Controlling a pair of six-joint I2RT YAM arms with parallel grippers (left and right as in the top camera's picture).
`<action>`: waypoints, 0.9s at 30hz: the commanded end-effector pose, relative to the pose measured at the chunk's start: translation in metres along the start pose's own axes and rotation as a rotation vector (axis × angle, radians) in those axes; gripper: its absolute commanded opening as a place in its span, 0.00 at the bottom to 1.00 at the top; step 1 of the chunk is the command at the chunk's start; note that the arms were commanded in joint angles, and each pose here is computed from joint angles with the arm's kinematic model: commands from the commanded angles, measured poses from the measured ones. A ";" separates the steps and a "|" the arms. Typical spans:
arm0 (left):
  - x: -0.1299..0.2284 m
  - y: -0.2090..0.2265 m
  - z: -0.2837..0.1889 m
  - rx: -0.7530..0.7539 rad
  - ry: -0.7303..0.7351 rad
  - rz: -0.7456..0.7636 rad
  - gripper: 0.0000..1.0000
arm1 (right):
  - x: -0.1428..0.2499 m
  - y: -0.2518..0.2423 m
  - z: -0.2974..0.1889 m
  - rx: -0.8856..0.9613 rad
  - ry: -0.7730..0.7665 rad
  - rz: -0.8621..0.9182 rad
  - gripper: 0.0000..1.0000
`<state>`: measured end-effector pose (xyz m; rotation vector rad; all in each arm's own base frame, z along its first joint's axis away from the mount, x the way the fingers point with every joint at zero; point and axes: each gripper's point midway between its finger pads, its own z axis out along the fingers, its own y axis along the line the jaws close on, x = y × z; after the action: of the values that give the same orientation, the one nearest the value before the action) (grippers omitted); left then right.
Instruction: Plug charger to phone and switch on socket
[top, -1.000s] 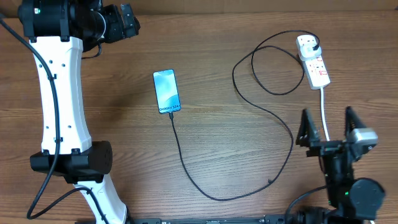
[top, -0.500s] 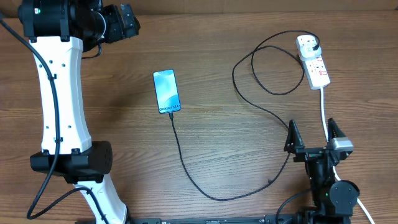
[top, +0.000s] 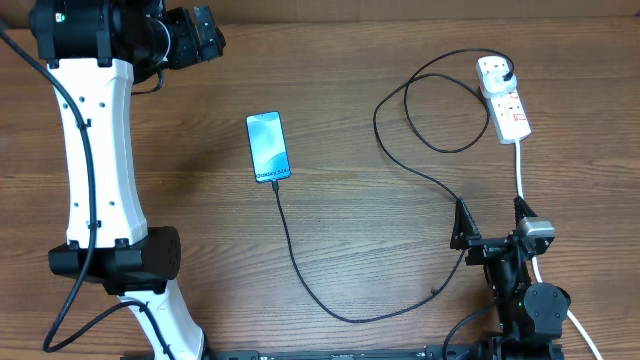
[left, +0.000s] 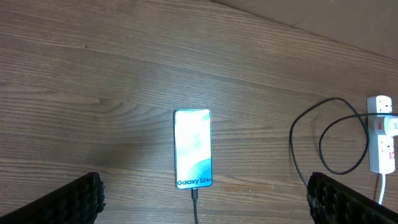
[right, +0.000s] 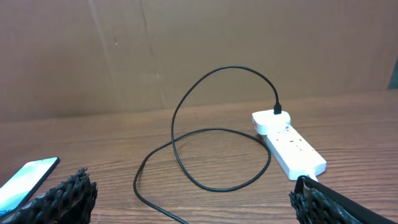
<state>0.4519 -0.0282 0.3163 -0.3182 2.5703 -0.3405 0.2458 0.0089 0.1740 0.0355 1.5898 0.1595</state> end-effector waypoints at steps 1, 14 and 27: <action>0.001 -0.001 0.003 -0.007 0.006 0.006 1.00 | 0.001 0.002 0.000 -0.010 -0.005 0.002 1.00; 0.001 -0.001 0.003 -0.007 0.006 0.006 1.00 | 0.001 0.002 0.000 -0.010 -0.005 0.002 1.00; 0.010 0.002 -0.011 -0.077 -0.049 0.080 1.00 | 0.001 0.002 0.000 -0.010 -0.005 0.002 1.00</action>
<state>0.4481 -0.0169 0.3048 -0.3333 2.5918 -0.1719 0.2458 0.0092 0.1741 0.0342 1.5891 0.1607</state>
